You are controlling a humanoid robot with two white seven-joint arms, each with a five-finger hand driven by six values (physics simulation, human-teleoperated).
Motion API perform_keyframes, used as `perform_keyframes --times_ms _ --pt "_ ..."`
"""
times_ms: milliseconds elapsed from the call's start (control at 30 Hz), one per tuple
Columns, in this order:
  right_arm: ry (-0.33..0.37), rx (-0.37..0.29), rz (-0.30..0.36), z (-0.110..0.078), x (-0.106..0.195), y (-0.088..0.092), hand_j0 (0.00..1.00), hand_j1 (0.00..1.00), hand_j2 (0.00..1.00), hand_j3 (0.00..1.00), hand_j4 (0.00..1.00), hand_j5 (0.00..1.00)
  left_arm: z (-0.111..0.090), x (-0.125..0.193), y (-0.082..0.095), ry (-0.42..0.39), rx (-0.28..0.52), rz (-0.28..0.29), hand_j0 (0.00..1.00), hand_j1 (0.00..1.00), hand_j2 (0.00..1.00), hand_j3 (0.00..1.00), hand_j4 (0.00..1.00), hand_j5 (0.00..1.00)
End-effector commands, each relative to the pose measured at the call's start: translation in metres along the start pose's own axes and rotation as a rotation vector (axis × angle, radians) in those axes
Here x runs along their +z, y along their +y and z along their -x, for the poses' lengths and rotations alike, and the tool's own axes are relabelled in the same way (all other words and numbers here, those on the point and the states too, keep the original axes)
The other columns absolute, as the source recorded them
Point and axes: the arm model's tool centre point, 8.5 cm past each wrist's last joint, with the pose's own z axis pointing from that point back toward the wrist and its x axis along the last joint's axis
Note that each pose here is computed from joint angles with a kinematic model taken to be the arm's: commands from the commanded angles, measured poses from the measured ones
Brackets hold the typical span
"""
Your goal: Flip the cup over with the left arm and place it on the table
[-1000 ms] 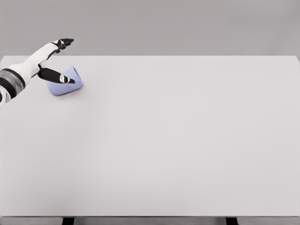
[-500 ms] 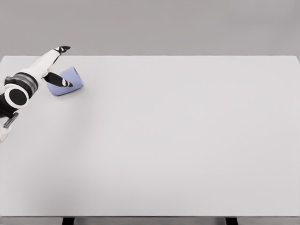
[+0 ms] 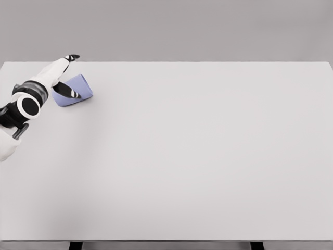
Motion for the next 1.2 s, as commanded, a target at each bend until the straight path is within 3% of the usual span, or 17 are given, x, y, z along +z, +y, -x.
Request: perform_keyframes --times_ms 0,167,967,1167 --pt "0.0 0.0 0.0 0.0 0.0 0.0 1.0 1.0 1.0 1.0 1.0 1.0 0.007 -0.007 -0.011 0.031 -0.004 0.019 1.0 1.0 1.0 1.0 1.0 1.0" --pt "0.0 0.0 0.0 0.0 0.0 0.0 1.0 1.0 1.0 1.0 1.0 1.0 0.009 -0.013 -0.017 0.083 0.012 0.026 1.0 1.0 1.0 1.0 1.0 1.0" --pt "0.0 0.0 0.0 0.0 0.0 0.0 1.0 1.0 1.0 1.0 1.0 1.0 0.003 -0.024 -0.027 0.099 0.029 0.044 1.0 1.0 1.0 1.0 1.0 1.0" --pt "0.0 0.0 0.0 0.0 0.0 0.0 1.0 1.0 1.0 1.0 1.0 1.0 0.001 -0.024 -0.029 0.095 0.033 0.048 0.81 0.81 0.81 0.81 0.81 0.81"
